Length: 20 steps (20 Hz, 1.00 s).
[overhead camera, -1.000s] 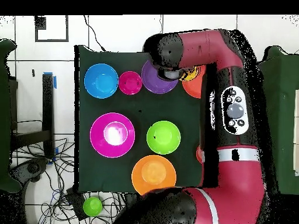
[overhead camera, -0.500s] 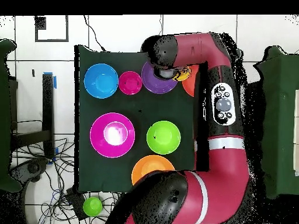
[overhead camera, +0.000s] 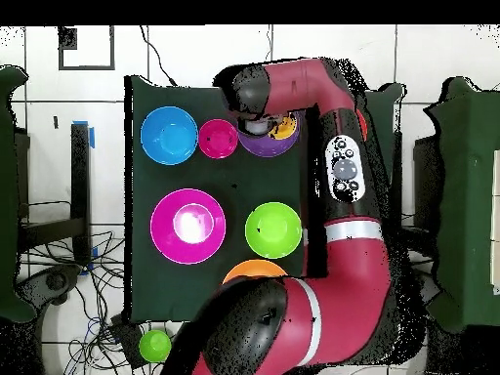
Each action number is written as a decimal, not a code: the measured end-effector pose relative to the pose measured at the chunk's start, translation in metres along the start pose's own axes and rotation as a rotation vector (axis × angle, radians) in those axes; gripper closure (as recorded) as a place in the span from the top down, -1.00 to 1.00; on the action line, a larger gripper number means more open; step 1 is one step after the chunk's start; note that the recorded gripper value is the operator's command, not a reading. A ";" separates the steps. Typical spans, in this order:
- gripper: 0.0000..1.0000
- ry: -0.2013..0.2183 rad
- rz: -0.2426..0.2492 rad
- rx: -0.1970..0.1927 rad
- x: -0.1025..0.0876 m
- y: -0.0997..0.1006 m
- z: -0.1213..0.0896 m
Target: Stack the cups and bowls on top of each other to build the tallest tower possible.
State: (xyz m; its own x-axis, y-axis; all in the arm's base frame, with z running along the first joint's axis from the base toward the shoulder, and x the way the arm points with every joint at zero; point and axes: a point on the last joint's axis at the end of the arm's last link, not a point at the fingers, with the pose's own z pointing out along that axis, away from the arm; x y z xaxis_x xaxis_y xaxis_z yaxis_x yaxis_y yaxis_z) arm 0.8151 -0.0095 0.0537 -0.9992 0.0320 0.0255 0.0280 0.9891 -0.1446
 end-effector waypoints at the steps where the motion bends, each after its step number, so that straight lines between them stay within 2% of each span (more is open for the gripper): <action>1: -1.00 0.000 -0.006 -0.001 0.000 0.006 -0.001; 10: -1.00 -0.002 -0.065 0.017 0.006 0.052 -0.006; 20: -1.00 0.000 -0.104 0.015 0.012 0.093 -0.016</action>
State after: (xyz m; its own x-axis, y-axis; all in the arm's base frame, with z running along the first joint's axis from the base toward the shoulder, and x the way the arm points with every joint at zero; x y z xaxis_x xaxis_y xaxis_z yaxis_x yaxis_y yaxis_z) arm 0.8059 0.0848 0.0562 -0.9966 -0.0706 0.0414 -0.0763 0.9848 -0.1558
